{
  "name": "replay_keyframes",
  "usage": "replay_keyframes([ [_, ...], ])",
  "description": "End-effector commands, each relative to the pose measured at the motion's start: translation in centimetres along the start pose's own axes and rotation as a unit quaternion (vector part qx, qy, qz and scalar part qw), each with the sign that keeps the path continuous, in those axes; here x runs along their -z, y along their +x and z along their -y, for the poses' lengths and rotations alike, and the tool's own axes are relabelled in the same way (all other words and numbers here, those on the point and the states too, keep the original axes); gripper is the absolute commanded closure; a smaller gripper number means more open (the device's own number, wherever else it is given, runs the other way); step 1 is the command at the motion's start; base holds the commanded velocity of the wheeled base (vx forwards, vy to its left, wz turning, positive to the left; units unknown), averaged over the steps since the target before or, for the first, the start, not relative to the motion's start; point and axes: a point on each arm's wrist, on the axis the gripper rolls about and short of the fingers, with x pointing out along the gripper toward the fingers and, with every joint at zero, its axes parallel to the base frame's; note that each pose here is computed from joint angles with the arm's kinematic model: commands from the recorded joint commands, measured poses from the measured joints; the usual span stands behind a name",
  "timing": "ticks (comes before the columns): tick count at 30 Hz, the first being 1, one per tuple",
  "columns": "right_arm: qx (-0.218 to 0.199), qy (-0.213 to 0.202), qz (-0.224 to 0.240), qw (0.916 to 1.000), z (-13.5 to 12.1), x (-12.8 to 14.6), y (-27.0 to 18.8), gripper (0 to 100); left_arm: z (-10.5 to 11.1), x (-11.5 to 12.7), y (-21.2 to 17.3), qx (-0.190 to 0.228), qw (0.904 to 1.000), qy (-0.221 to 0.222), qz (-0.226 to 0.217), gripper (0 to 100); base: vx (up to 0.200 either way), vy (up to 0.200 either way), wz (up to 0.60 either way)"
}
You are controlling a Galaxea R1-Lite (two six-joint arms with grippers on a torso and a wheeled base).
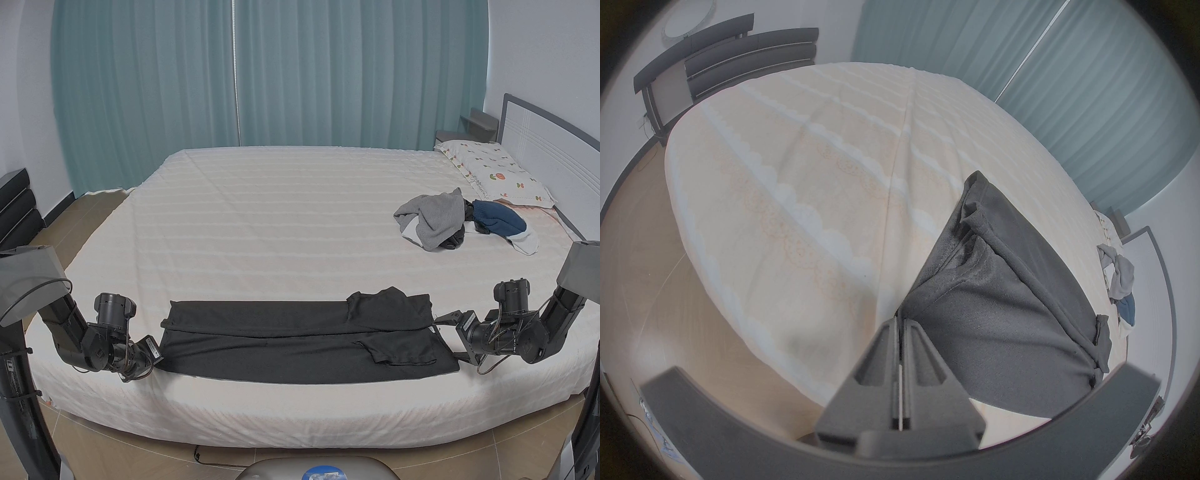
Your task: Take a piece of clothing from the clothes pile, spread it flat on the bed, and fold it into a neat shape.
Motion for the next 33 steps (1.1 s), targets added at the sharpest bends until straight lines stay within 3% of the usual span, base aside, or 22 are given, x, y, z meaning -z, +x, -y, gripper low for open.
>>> replay_keyframes([
  [1, 0.0, 0.0, -0.001, 1.0, 0.0, 0.0, 0.0, 0, 0.0, 0.0, 0.0, -0.001, 1.0, -0.001, -0.001, 100, 0.0, 0.0, 0.0],
  [3, 0.0, 0.0, -0.001, 1.0, 0.0, 0.0, 0.0, 0, -0.1, 0.0, -0.1, 0.0, 1.0, -0.001, 0.0, 100, 0.0, 0.0, 0.0],
  [4, 0.0, -0.001, 0.0, 1.0, 0.0, 0.0, 0.0, 0, 0.0, -0.1, -0.2, 0.001, 1.0, -0.001, 0.002, 0, 0.0, 0.0, 0.0],
  [10, 0.0, 0.0, -0.001, 1.0, 0.0, 0.0, 0.1, 0, 0.1, -1.6, -1.7, 0.036, 0.999, -0.016, 0.024, 0, 0.0, 0.0, 0.0],
  [13, 0.0, 0.0, -0.001, 1.0, 0.0, 0.0, 0.2, 0, 0.4, -2.7, -3.1, 0.077, 0.9965, -0.021, 0.024, 0, 0.0, 0.0, 0.0],
  [19, 0.002, 0.0, -0.003, 1.0, 0.1, 0.1, 0.2, 0, 1.4, -3.4, -3.1, 0.102, 0.9942, -0.011, 0.031, 0, 0.0, 0.0, 0.0],
  [20, 0.005, 0.002, -0.005, 1.0, 0.3, 0.2, 0.4, 0, 2.4, -3.5, -2.8, 0.118, 0.9926, 0.0, 0.029, 0, 0.0, 0.0, 0.0],
  [26, 0.011, 0.002, -0.01, 0.9999, 0.6, 0.4, 0.7, 0, 3.6, -3.2, -0.1, 0.147, 0.9889, 0.023, -0.003, 0, 0.0, 0.0, 0.0],
  [33, 0.014, -0.004, -0.019, 0.9997, 0.7, 0.9, 1.1, 0, 3.2, -2.6, 2.0, 0.149, 0.9862, 0.072, 0.001, 0, 0.0, 0.0, 0.0],
])
